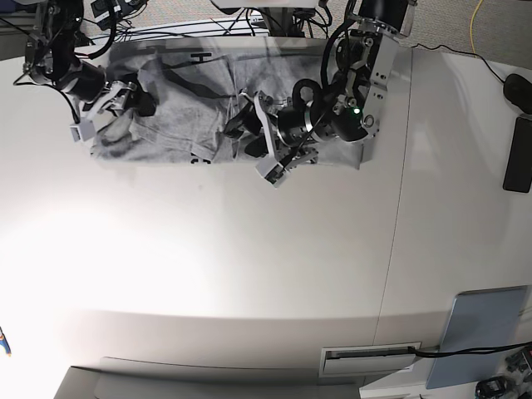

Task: Fold the T-shirt properly
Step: 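Grasp the other shirt end with the right gripper and fold it toward the left gripper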

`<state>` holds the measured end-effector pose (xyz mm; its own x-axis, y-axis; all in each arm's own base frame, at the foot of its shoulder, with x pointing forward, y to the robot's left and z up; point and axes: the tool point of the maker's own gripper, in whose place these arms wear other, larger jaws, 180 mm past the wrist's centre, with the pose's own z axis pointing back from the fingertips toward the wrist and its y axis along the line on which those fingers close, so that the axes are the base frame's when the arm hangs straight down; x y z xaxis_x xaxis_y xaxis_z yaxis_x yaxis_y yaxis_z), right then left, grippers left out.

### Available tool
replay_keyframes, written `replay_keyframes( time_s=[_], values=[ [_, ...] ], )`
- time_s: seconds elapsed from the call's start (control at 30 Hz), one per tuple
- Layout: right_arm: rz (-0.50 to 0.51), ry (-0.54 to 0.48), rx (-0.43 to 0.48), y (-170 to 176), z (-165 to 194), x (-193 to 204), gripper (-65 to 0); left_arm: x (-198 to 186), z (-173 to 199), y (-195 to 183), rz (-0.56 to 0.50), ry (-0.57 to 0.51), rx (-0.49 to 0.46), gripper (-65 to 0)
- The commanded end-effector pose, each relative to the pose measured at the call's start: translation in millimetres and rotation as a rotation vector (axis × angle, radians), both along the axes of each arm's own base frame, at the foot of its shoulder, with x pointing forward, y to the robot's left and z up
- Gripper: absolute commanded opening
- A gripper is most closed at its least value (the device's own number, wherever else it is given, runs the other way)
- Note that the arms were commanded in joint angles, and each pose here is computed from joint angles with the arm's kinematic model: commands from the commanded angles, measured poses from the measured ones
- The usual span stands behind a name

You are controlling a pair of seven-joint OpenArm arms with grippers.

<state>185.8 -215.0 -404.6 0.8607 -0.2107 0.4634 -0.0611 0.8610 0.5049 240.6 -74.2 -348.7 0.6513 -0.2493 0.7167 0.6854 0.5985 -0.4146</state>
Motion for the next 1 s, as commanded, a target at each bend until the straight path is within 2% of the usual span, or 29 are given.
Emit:
replay_keyframes(
  time_s=[0.0,0.03,0.07,0.17,0.23,0.4,0.5,0.63,0.73,0.8,0.97],
  values=[
    [0.016,0.032,-0.038,-5,-5,-6,-23.1,3,12,-5,0.001,-0.028,-0.04,-31.3],
    [0.011,0.022,-0.05,-7,-5,-4,-25.4,2,11,-5,0.002,-0.025,-0.039,-31.3],
    [0.007,0.014,-0.07,-10,-5,-3,-30.7,2,11,-5,0.002,-0.022,-0.039,-31.4],
    [0.0,-0.006,-0.126,-19,-7,0,-52.5,-1,9,-5,0.003,-0.015,-0.04,-31.4],
    [0.001,-0.012,-0.166,-24,-9,2,-64.3,-2,8,-5,0.001,-0.012,-0.04,-31.4],
    [0.011,-0.007,-0.276,-42,-11,8,-65.0,-3,6,-3,0.0,-0.014,-0.025,-31.4],
    [-0.031,-0.017,-0.338,-68,-2,13,-65.0,-5,-1,0,0.004,-0.012,0.007,-31.4],
    [-0.132,-0.05,-0.439,-125,29,16,-65.0,-10,-14,7,0.011,-0.01,0.071,-31.4],
    [-0.17,-0.088,-0.476,-147,62,18,-65.0,-12,-24,15,0.04,-0.028,0.114,-31.4],
    [-0.148,-0.126,-0.455,-138,85,23,-65.0,-14,-30,18,0.069,-0.042,0.127,-31.4],
    [-0.017,-0.24,-0.433,-77,116,35,-65.0,-23,-47,10,0.073,-0.019,0.078,-31.5]
  ],
)
